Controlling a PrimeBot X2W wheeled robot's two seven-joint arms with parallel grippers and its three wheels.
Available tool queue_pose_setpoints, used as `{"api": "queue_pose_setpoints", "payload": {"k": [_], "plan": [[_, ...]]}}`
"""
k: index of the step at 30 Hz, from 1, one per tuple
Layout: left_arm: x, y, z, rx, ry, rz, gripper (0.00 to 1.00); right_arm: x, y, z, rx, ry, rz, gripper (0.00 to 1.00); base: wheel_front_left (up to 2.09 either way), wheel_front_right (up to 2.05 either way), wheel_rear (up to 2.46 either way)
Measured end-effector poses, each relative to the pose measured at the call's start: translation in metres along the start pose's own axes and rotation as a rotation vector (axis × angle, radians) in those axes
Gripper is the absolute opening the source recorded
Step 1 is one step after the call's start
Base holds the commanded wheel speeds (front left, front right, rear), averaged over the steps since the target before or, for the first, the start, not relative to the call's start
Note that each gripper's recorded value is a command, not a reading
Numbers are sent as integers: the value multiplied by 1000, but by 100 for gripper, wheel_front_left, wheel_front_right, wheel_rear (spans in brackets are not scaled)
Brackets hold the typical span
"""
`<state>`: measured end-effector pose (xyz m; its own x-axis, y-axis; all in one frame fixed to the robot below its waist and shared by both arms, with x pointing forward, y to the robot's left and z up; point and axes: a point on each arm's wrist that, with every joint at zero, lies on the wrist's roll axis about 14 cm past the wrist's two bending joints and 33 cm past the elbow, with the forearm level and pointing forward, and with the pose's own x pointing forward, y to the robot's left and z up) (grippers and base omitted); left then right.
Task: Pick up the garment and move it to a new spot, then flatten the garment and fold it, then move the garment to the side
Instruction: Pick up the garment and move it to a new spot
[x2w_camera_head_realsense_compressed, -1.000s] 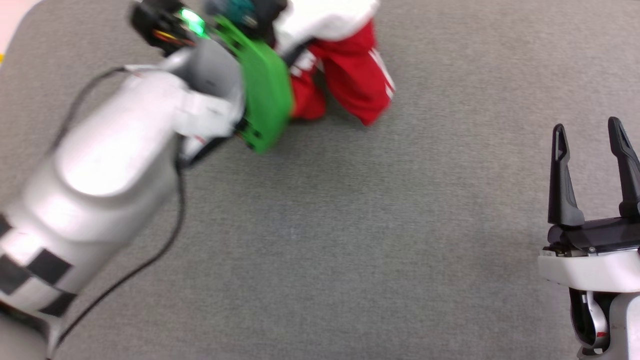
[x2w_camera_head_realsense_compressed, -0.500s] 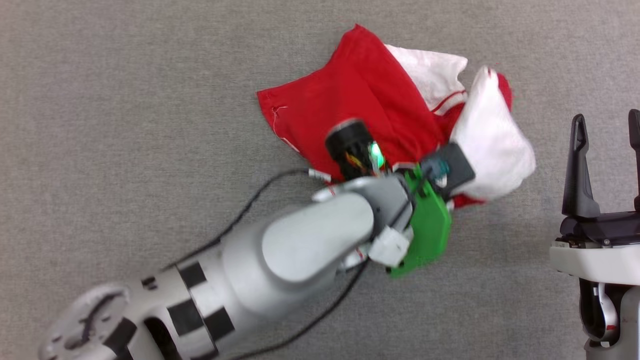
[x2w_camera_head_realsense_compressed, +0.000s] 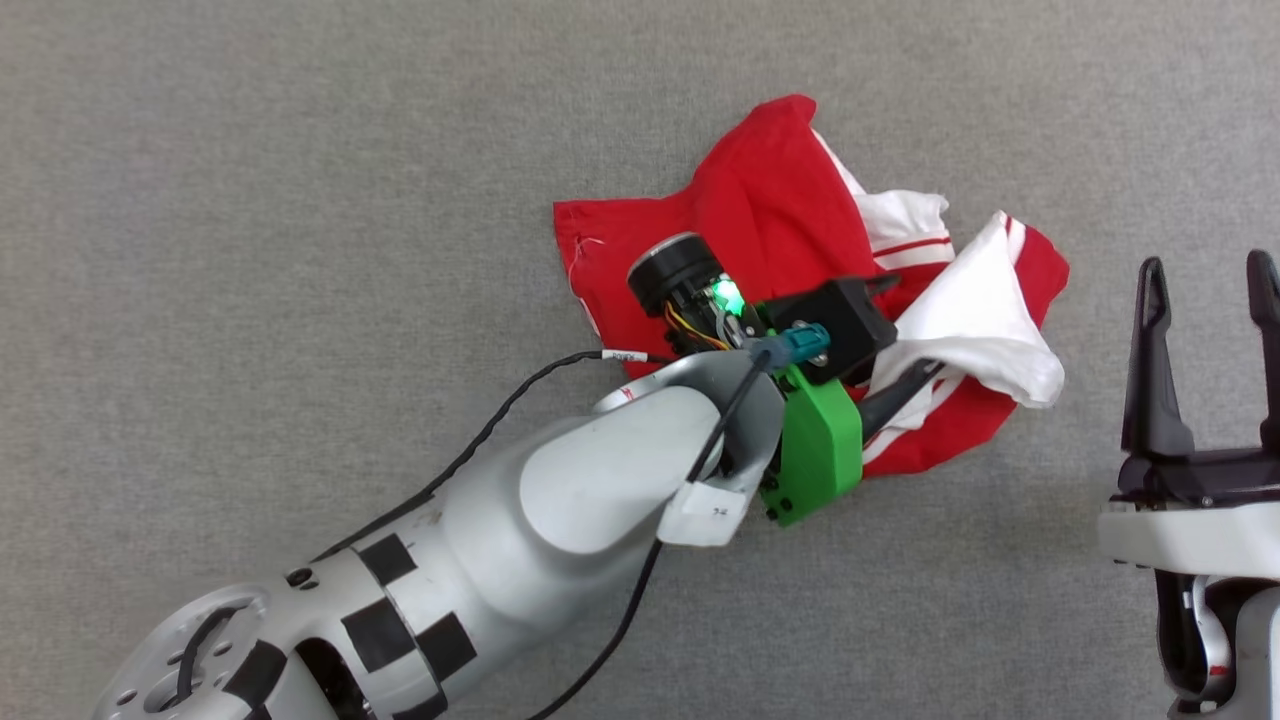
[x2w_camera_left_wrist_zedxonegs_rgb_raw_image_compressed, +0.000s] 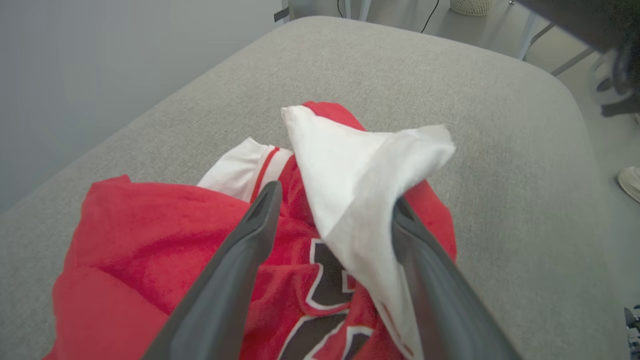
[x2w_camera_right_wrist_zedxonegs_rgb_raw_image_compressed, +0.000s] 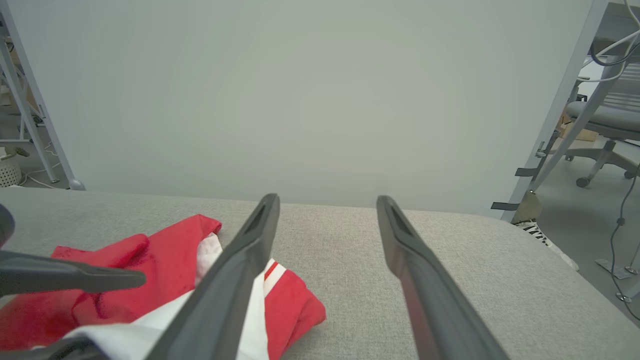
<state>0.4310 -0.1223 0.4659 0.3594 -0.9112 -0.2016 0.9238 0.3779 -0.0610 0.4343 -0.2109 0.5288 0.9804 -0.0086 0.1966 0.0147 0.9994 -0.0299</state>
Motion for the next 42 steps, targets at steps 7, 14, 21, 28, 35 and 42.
{"api": "queue_pose_setpoints", "payload": {"k": [7, 14, 21, 28, 35, 42], "plan": [[-32, 37, 77, 119, -250, 246, 100, -15, 3, 19, 13, -29, 6, 100, 0, 0, 0], [-103, 78, 108, 169, -358, 557, 100, -27, 9, 39, 23, -69, 24, 100, 0, 0, 0], [-202, 108, 99, 156, -412, 900, 100, -29, 15, 54, 28, -109, 43, 100, 0, 0, 0], [-278, 109, 56, 88, -377, 1134, 100, -37, 16, 58, 28, -113, 45, 100, 0, 0, 0], [-305, 86, 18, 28, -330, 1181, 100, -50, 13, 50, 57, -79, 35, 100, 0, 0, 0], [-310, 66, 3, 5, -317, 1180, 100, -67, 10, 35, 62, -18, 26, 100, 0, 0, 0]]}}
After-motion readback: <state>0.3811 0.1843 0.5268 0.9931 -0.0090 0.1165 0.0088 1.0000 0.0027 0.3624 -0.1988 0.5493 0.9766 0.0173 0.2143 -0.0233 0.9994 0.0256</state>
